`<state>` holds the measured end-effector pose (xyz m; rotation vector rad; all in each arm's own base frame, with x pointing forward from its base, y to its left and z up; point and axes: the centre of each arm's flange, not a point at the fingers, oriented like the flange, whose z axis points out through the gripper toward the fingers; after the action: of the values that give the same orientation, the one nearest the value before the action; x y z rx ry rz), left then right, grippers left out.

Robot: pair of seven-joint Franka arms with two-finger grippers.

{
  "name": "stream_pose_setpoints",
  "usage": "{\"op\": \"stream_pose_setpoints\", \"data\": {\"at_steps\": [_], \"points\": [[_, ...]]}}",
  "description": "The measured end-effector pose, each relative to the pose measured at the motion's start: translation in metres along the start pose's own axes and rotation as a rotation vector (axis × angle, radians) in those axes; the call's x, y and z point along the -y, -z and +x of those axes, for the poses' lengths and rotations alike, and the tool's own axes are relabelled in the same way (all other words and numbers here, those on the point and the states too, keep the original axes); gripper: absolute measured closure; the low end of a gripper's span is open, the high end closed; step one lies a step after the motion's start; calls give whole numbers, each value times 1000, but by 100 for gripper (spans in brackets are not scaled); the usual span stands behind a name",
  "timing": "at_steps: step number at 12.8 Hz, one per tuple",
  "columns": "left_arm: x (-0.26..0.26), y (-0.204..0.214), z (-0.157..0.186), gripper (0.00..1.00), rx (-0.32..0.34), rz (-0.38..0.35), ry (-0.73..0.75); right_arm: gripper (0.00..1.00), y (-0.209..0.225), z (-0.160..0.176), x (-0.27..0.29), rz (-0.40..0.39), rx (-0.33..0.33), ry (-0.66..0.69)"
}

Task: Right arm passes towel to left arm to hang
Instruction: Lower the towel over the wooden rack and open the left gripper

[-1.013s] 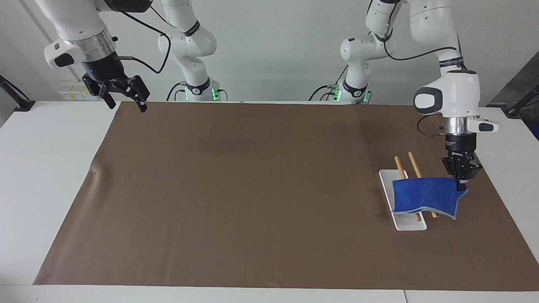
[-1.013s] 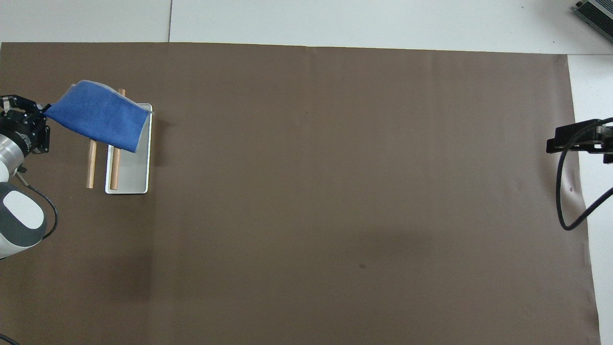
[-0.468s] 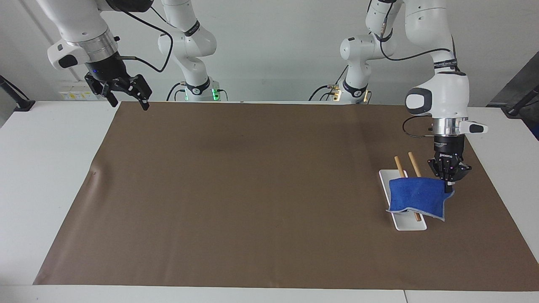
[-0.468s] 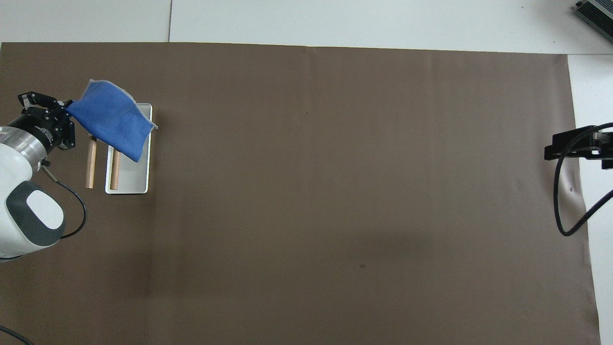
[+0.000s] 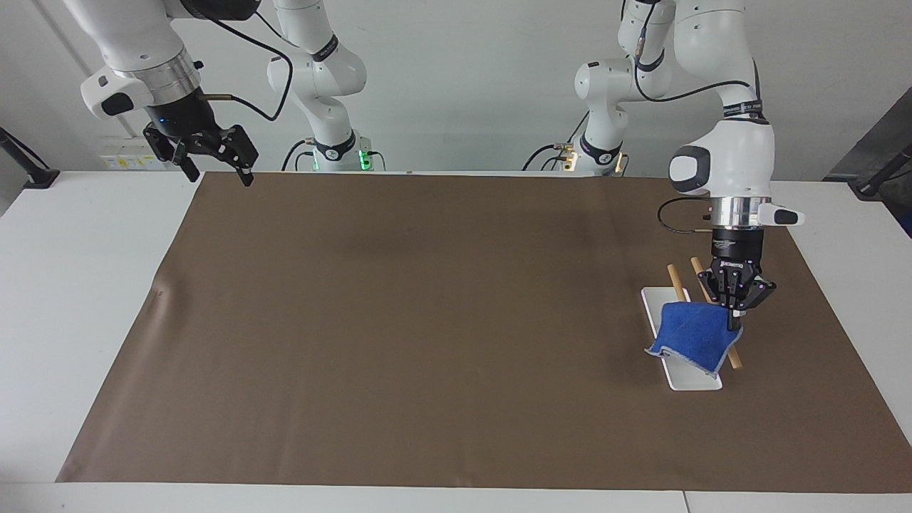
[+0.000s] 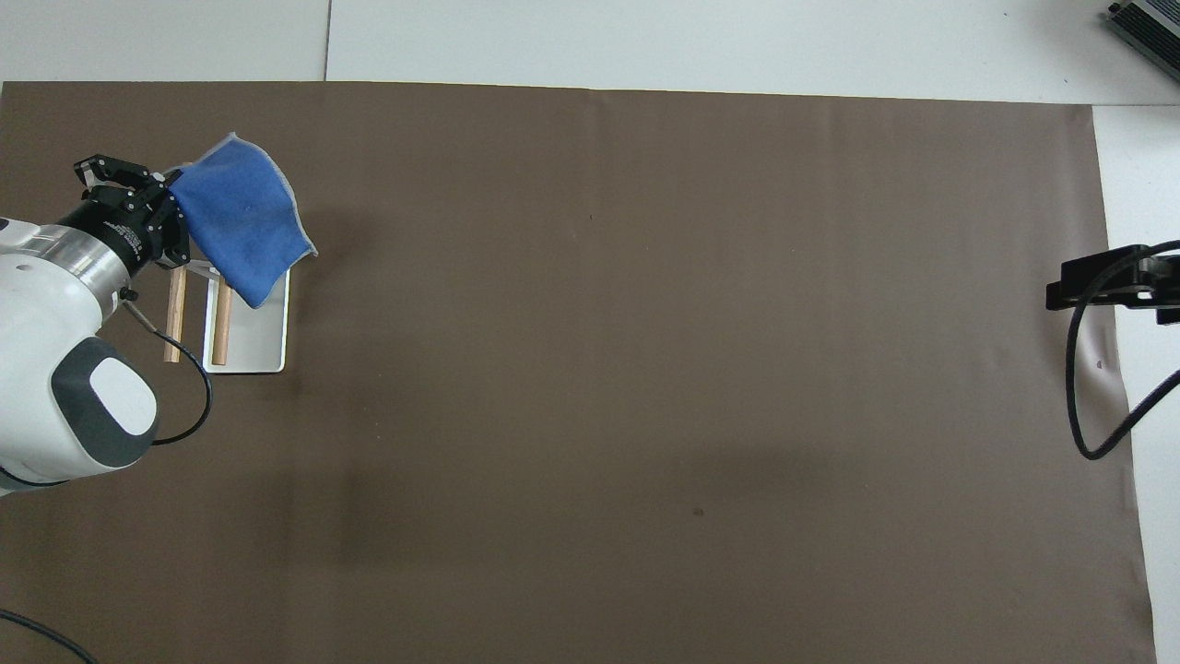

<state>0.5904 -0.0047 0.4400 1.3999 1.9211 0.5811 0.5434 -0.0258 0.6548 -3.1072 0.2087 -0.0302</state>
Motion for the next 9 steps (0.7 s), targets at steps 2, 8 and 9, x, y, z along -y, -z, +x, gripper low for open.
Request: {"op": "stream_pose_setpoints", "data": {"at_steps": [2,8,9], "points": [[-9,1,27,98,-34,-12,32,0,0,0,1,0,0,2],[-6,-5,50,98,-70,34,154,0,-1,-1,1,0,5,5],[-7,-5,64,98,-87,33,171,0,-1,-1,1,-1,6,13]]}}
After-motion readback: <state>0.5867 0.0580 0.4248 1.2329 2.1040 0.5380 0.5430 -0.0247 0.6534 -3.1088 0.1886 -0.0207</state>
